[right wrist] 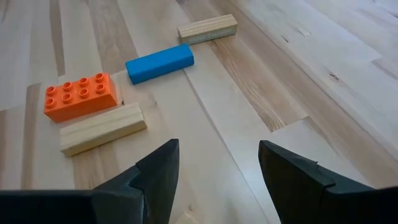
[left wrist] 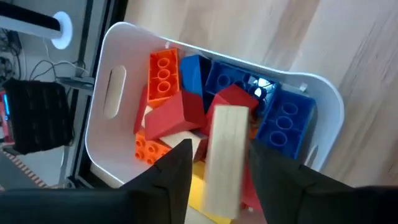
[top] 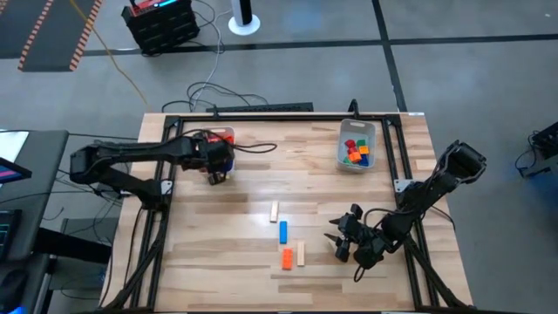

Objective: Sort blocks by size
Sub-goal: Put the large light brown block into the white bin

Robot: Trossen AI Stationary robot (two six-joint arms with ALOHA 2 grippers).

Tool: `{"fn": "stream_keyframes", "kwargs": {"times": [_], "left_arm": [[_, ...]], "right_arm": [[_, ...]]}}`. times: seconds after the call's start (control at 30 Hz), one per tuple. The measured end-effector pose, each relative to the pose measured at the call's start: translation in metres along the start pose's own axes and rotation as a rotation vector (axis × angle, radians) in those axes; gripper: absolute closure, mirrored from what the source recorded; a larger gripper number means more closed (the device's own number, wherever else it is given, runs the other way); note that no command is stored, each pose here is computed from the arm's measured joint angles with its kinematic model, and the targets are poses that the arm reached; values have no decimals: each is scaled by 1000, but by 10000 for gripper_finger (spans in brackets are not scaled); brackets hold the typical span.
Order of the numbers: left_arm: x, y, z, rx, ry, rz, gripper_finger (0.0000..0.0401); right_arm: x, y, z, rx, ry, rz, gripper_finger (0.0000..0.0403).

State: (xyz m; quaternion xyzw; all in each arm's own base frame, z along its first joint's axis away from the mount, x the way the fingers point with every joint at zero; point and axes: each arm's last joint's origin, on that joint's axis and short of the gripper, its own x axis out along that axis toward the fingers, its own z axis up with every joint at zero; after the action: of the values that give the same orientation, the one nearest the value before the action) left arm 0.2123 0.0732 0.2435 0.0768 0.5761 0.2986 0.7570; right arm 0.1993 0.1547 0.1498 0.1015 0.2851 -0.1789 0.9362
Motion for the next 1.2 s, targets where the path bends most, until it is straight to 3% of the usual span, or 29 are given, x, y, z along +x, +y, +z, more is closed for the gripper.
{"fn": "stream_keyframes", "kwargs": {"times": [0.17,0.27,0.33,0.6,0.87,0.97,1.2], "left_arm": [[-10,4,10,-45,-49,-6,232],[-20,-3,24,-116,-138,-112,229],[-24,-19,35,-120,-205,-205,228],[-14,-111,71,-67,-350,-344,228],[-12,-172,99,385,-332,-337,228],[-3,-185,110,491,-278,-335,227],[7,-198,123,920,-140,-286,227]], "right_arm": [[0,0,0,-1,-3,-2,154],[0,0,0,-2,-6,-5,154],[0,-1,0,-3,-17,-14,154],[0,0,0,0,-20,-15,154],[0,0,0,-1,-19,-14,154],[0,0,0,0,-20,-14,154],[0,0,0,-1,-19,-14,154]]}}
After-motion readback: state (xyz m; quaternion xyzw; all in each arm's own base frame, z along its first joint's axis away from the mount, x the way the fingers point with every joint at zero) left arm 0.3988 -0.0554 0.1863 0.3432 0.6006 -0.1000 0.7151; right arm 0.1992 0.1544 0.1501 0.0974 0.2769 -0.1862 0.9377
